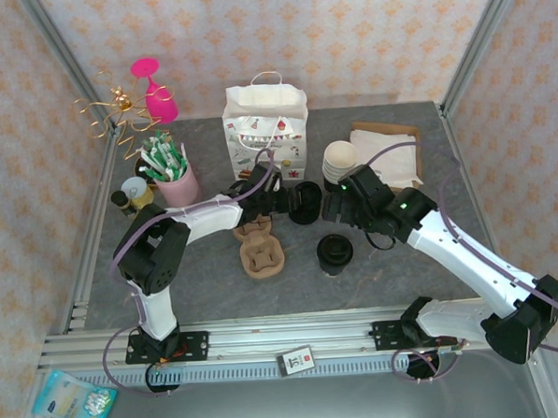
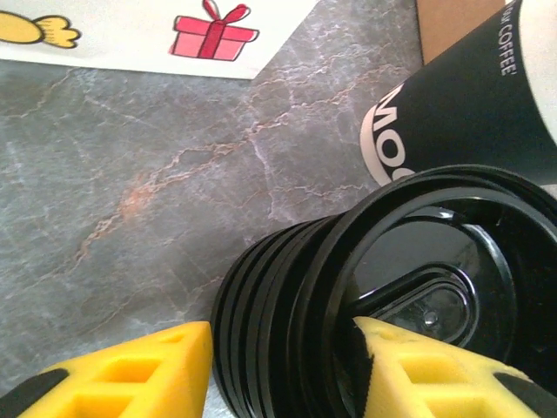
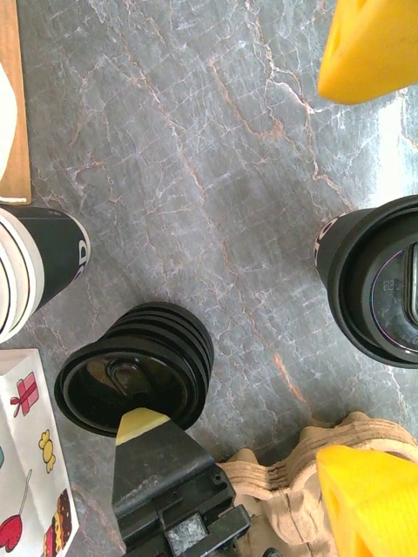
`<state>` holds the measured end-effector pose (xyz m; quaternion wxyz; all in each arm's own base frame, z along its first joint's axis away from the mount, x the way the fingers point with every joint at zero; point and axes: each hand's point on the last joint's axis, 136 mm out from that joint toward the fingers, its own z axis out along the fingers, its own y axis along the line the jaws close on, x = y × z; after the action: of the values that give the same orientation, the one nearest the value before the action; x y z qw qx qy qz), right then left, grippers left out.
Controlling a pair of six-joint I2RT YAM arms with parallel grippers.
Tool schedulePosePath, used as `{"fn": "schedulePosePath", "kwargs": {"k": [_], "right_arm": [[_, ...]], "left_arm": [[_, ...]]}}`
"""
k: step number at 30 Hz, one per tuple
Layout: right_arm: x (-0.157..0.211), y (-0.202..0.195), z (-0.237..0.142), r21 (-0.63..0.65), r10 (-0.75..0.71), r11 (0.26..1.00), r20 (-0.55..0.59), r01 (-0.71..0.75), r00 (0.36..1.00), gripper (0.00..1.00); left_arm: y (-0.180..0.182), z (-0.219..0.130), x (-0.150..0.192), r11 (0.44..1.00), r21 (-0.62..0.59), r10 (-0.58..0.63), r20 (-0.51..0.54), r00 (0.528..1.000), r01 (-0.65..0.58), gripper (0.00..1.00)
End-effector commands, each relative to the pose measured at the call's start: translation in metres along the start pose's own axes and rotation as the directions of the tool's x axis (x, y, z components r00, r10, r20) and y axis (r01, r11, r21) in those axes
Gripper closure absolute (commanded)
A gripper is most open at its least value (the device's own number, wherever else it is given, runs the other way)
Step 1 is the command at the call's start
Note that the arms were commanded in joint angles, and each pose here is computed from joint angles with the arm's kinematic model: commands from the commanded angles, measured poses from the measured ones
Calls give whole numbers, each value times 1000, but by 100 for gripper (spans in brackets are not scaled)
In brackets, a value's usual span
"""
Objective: Pack the takeout coffee
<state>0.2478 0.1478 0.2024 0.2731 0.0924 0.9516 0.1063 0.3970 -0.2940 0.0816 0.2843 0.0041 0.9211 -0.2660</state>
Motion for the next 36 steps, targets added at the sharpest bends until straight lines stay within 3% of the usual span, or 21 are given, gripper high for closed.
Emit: {"fn": "schedulePosePath", "kwargs": {"k": [1, 7, 23, 27, 36], "right_arm": [[0, -5, 1, 10, -10, 1000, 9, 10, 1000, 0], [1, -6, 1, 10, -9, 1000, 8, 9, 1000, 0], [-2, -13, 0, 13, 6, 1000, 20, -6, 1000, 0], [-3, -15, 1, 18, 6, 1000, 24, -6, 1000, 0], [-9, -14, -5, 12, 4, 1000, 41, -4, 999, 0]], "left_arm": [[-21, 4, 2, 997, 64, 43, -11, 999, -42, 55], [-32, 10, 12, 995, 90, 46, -38, 998, -42, 60], [-77, 32, 27, 986, 166, 25, -65, 998, -14, 62], [-106, 33, 27, 973, 232, 34, -59, 998, -20, 62], [-104, 27, 18, 985, 156, 80, -40, 996, -73, 60]]}}
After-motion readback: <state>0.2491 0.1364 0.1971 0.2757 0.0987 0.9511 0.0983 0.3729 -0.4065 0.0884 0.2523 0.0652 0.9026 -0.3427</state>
